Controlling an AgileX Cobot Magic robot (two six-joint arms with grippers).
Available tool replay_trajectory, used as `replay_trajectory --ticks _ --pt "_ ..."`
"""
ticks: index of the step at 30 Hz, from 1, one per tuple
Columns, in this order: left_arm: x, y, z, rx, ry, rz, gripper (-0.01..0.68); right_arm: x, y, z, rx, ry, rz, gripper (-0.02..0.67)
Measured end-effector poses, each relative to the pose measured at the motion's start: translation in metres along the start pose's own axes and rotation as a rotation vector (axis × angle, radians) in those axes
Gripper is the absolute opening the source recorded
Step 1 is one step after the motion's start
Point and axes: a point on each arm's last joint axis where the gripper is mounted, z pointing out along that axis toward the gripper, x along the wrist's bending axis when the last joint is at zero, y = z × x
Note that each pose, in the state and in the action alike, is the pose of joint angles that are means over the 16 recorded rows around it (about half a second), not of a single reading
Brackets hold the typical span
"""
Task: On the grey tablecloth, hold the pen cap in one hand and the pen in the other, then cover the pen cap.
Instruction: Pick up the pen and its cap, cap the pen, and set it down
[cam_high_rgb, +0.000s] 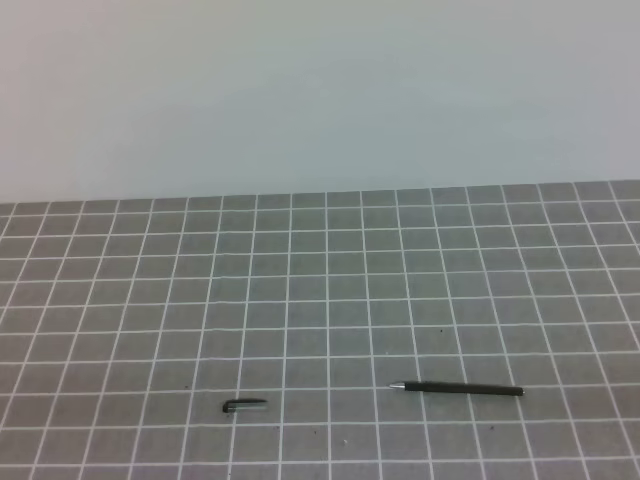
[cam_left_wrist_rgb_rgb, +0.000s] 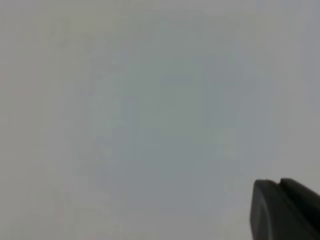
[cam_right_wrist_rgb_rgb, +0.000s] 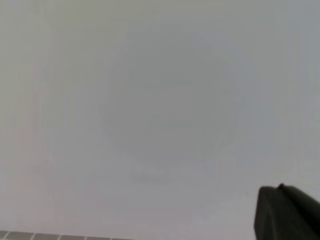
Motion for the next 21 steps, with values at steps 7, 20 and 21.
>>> replay_trajectory --ticks 7,20,21 --pt "-0.006 0.021 0.004 0.081 0.000 -0.001 -0.001 0.000 0.001 0.000 -0.006 0.000 0.003 -0.004" --pt "-0.012 0.046 0.003 0.235 0.025 0.080 -0.001 -0.007 0.023 0.006 0.070 -0.027 0.049 -0.004" --pt "-0.012 0.046 0.003 0.241 0.026 0.078 -0.001 -0.008 0.027 0.007 0.085 -0.033 0.056 -0.004"
